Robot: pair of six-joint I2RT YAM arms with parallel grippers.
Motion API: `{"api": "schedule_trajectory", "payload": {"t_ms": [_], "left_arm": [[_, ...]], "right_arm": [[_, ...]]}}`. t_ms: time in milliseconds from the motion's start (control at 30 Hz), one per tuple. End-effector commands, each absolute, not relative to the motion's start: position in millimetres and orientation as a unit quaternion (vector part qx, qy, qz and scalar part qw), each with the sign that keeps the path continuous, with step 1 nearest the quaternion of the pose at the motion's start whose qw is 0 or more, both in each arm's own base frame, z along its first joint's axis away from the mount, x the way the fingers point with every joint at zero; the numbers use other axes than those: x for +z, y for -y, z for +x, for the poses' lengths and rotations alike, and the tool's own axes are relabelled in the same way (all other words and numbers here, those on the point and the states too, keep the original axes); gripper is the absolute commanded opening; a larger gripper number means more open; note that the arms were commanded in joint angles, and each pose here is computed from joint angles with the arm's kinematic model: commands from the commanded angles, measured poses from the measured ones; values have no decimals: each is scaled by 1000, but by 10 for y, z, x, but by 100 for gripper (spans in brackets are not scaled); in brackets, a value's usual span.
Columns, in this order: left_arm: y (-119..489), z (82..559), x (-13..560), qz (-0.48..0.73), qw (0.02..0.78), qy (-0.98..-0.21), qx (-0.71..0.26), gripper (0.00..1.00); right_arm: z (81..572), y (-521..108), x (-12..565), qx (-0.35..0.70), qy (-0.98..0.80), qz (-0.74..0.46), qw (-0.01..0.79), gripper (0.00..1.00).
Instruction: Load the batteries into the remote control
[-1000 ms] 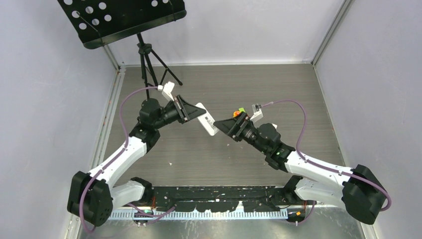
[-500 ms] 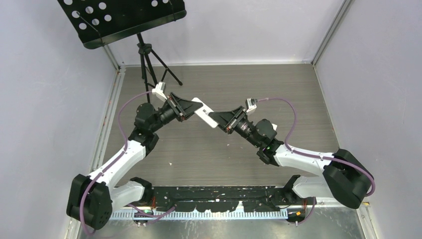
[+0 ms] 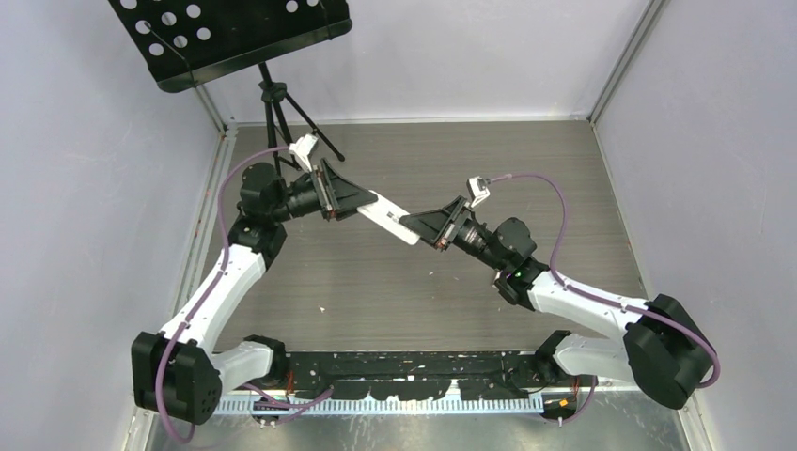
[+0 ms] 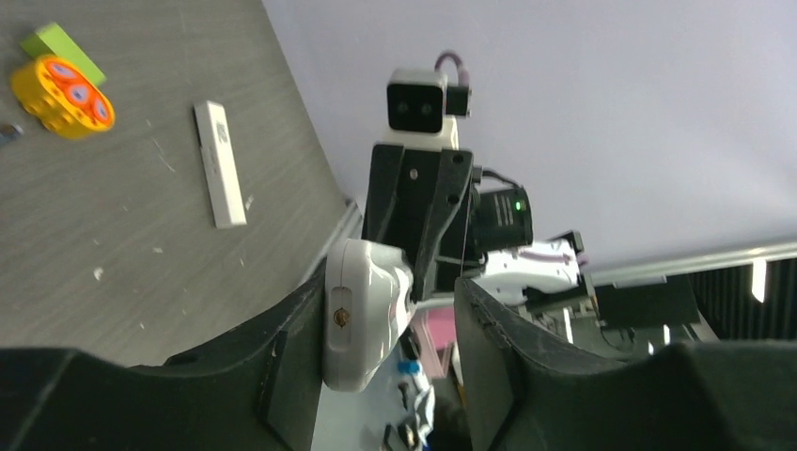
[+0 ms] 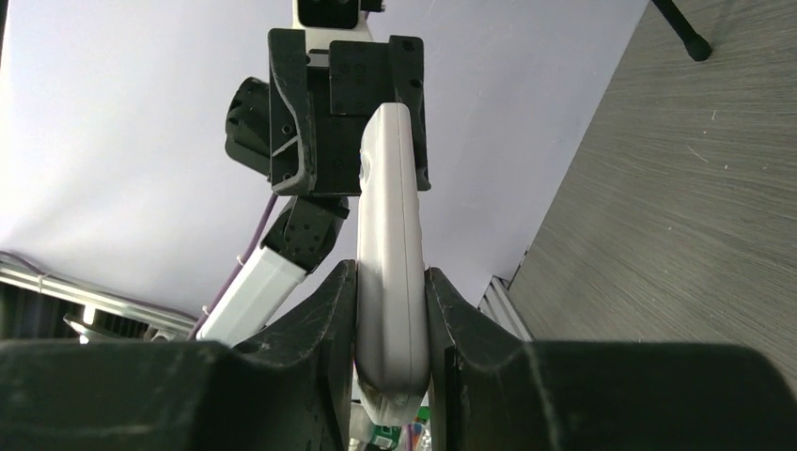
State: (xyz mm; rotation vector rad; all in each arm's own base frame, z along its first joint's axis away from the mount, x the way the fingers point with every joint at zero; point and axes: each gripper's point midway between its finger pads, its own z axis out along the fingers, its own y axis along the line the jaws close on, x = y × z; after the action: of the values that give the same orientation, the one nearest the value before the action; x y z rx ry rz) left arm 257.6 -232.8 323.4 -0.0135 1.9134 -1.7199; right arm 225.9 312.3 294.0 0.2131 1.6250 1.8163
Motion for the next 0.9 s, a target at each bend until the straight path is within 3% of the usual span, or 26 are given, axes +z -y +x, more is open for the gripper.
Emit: {"api": "schedule_trajectory", "payload": {"t_ms": [0,167,400,467,500,600,667,733,867], "left_arm": [[2385,2279,3291,65,220,-708,-668,51],[2388,2227,3206,69,200,-710,-672,49],[2394,2216,3139,64,186,-709,-677,24],[2395,2220,3126,65,187,-709,-677,6],[2396,2226,3116,68,190,-708,-676,0],[2391,2298,3029,64,217,-712,-665,0],[2380,2373,2890,49,232,-722,-650,0],[2365,2454,2674,28,247,-739,-626,0],[2407,2552,2178,-4,273,-773,-572,0]], "right_arm": [[2148,-3183,3170,717,-610,19,336,6],[2132,-3236,3154,720,-617,-4,318,6],[2214,-3202,3145,721,-617,0,315,5],[2222,-3202,3146,720,-619,-4,315,5],[2238,-3202,3124,716,-624,-3,314,8],[2356,-3151,2970,687,-654,20,317,49],[2497,-3040,2751,644,-691,62,324,65],[2657,-2858,2476,583,-729,115,340,72],[2695,-2616,2091,495,-783,156,344,69]]}}
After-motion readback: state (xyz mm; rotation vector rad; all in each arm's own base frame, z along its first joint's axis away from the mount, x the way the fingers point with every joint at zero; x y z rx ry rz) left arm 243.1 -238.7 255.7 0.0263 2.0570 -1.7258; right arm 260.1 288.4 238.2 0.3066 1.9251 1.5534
